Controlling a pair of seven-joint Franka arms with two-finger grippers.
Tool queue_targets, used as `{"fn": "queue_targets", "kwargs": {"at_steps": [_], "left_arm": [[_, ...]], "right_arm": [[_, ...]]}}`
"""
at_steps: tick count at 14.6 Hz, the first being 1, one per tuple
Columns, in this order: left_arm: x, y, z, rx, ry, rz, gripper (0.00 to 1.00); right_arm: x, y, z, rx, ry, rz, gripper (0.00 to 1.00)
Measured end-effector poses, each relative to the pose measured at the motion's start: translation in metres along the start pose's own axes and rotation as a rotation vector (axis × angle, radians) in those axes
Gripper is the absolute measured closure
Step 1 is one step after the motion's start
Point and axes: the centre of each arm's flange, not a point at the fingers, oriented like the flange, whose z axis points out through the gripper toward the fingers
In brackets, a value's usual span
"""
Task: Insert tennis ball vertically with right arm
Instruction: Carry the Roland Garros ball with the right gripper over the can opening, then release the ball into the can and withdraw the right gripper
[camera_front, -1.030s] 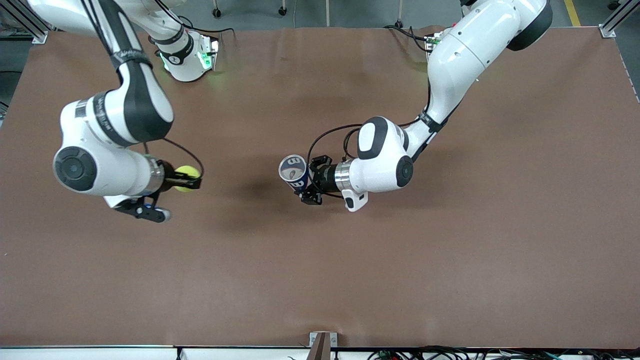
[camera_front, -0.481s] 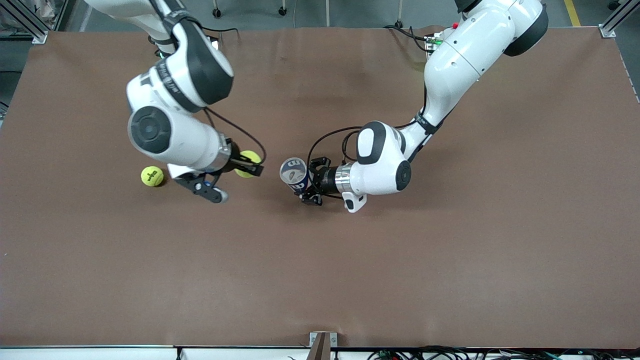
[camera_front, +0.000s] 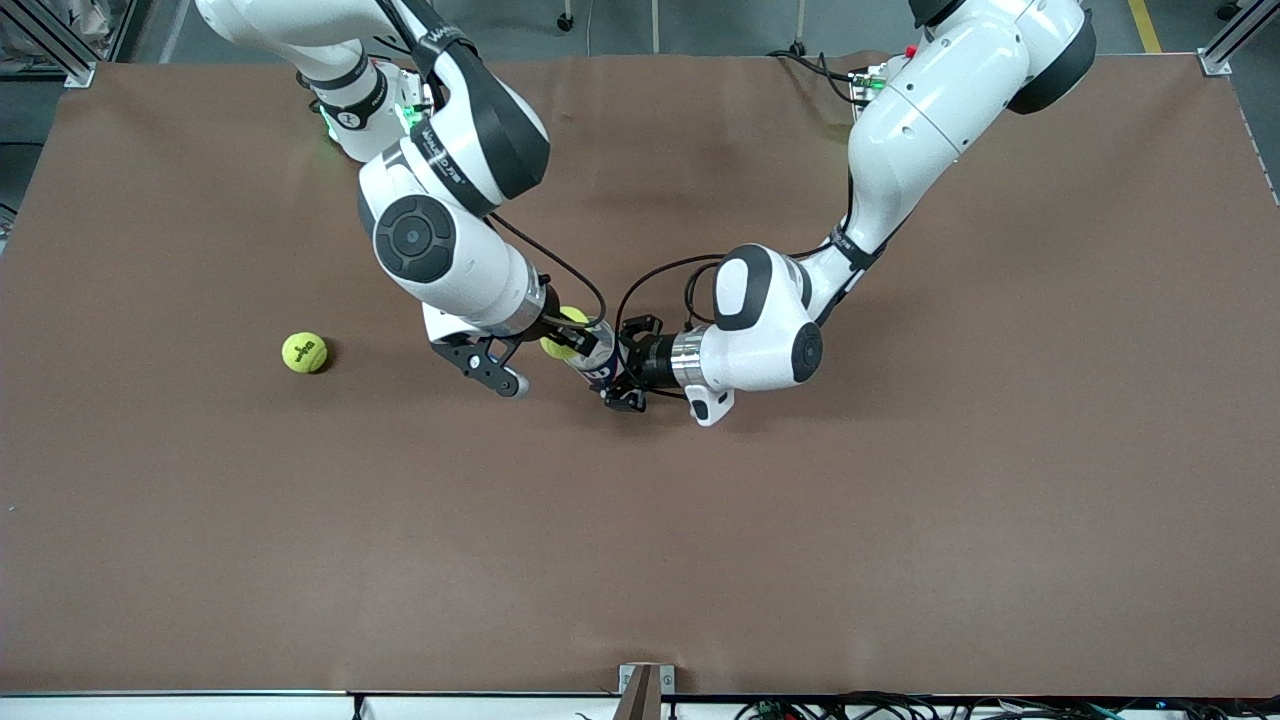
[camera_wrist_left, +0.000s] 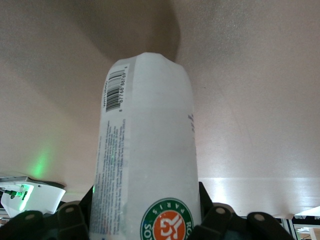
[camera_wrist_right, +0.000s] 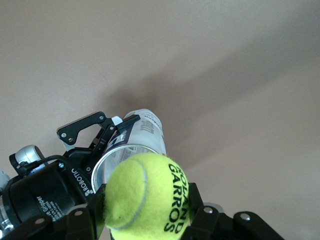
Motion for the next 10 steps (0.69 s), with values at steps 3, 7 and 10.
{"fn": "queue_targets", "kwargs": {"at_steps": [3, 7, 10], "left_arm": [[0.0, 0.0, 0.0, 0.0, 0.0, 0.0, 0.25], [0.0, 0.0, 0.0, -0.002, 0.001, 0.0, 0.25], [0.0, 0.001, -0.001, -0.01, 0.002, 0.0, 0.25]], "right_arm": [[-0.002, -0.005, 0.003, 0.01, 0.005, 0.0, 0.34], [-0.004, -0.011, 0.009, 0.009, 0.004, 0.006, 0.34], [-0.005, -0.013, 0.01, 0.009, 0.004, 0.007, 0.3]]}}
